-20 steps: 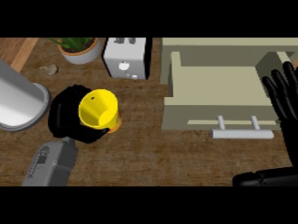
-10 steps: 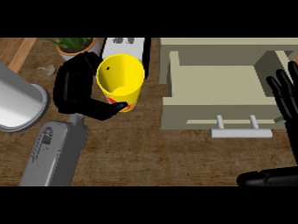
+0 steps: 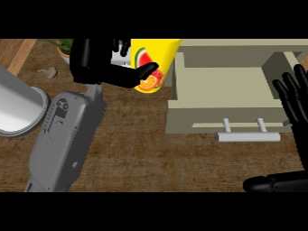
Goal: Pick up the cup, place it into the drawer and close the drawer
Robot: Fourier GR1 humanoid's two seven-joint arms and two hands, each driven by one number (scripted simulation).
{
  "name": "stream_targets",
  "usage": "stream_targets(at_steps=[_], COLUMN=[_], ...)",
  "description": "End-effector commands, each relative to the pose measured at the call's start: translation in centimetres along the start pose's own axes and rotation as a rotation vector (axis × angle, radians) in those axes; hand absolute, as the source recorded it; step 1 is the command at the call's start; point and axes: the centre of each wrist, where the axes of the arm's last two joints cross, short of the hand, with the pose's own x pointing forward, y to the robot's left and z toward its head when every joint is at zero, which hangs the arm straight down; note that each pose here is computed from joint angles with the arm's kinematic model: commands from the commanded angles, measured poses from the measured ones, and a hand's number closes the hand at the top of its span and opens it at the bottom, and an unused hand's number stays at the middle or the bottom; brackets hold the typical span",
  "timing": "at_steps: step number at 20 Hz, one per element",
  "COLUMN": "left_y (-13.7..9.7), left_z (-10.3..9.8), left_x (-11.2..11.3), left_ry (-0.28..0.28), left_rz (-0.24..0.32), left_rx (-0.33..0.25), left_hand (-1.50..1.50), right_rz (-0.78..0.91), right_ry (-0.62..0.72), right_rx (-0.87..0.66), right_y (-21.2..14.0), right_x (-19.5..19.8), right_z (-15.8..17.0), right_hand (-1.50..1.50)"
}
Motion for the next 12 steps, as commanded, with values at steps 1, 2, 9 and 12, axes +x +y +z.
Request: stream_targets(at_steps=[1,2,9,12], left_y=[-2.4,-2.6,-5.3,-5.3], left_z=[-2.2,-2.5,-4.5,-4.6], left_x=[0.5,0.1,-1.2,-2.3], left_ry=[0.012,0.021,0.064,0.104], left_rz=[-0.017,-0.032,-0.098,-0.083], left_rx=[0.001,-0.029,-0.026,-0.034], left_hand=[1.5,1.5,1.5,1.5], right_rz=[0.004,0.012,0.005,0.005], right_ry=[-0.004,-0.005,-0.006,-0.006], right_rx=[0.005,-0.002,0.004,0.004], right_y=[0.1,-0.2,0.1,-0.2], right_x=[-0.1,1.1,0.1,-0.4], right_z=[-0.6,-0.3,0.8,-1.3], right_hand=[-1.5,-1.5,-1.5,-1.5])
